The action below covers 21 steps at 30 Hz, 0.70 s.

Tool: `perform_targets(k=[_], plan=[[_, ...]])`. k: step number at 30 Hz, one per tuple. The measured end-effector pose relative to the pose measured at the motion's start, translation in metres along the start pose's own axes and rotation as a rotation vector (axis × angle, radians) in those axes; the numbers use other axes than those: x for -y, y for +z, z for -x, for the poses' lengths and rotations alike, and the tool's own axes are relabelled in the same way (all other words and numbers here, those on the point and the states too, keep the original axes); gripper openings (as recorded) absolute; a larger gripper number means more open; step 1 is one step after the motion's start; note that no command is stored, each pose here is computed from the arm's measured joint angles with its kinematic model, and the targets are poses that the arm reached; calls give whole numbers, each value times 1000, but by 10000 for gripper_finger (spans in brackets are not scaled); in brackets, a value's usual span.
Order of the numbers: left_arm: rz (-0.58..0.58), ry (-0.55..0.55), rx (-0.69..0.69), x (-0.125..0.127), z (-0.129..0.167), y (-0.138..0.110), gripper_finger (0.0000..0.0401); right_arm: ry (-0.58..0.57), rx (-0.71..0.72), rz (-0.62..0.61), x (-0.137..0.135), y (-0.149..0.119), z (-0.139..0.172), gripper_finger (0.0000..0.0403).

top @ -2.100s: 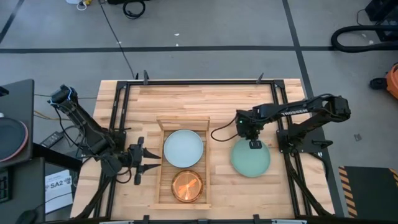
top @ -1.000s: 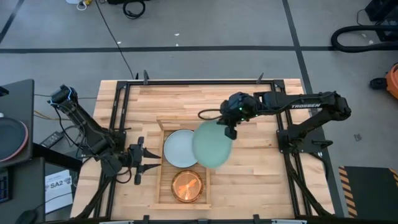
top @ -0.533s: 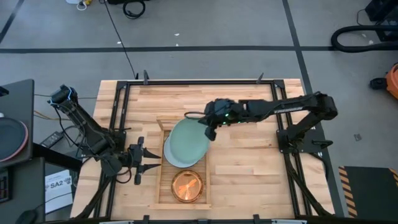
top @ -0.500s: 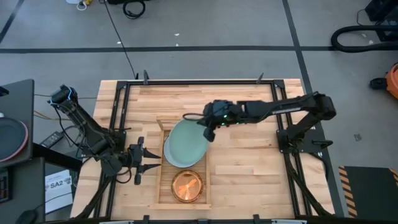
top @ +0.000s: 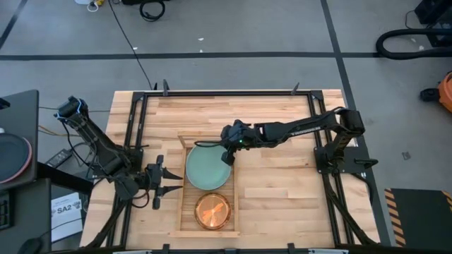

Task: Place and stack plates onto a shelf
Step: Stack the big green plate on top of the big gray plate on the shelf

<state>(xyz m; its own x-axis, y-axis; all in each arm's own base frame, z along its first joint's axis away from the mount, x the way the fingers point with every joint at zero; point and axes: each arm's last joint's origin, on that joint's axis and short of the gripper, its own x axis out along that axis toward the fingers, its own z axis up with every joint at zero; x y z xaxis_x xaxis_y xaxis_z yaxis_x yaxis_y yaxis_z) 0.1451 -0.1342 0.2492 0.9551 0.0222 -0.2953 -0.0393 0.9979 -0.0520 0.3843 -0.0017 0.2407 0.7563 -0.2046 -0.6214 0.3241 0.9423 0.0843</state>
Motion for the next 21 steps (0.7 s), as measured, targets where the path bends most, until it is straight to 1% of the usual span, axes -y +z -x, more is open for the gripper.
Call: perform_targets(k=[7, 15, 21], plan=[[-1, 0, -1, 0, 0, 0, 135, -4, -9, 54, 0, -2, -4, 17], [-1, 0, -2, 0, 0, 0, 135, 4, -10, 59, -1, -3, -5, 37], [-3, 1, -3, 0, 0, 0, 135, 4, -11, 59, -1, -3, -5, 38]])
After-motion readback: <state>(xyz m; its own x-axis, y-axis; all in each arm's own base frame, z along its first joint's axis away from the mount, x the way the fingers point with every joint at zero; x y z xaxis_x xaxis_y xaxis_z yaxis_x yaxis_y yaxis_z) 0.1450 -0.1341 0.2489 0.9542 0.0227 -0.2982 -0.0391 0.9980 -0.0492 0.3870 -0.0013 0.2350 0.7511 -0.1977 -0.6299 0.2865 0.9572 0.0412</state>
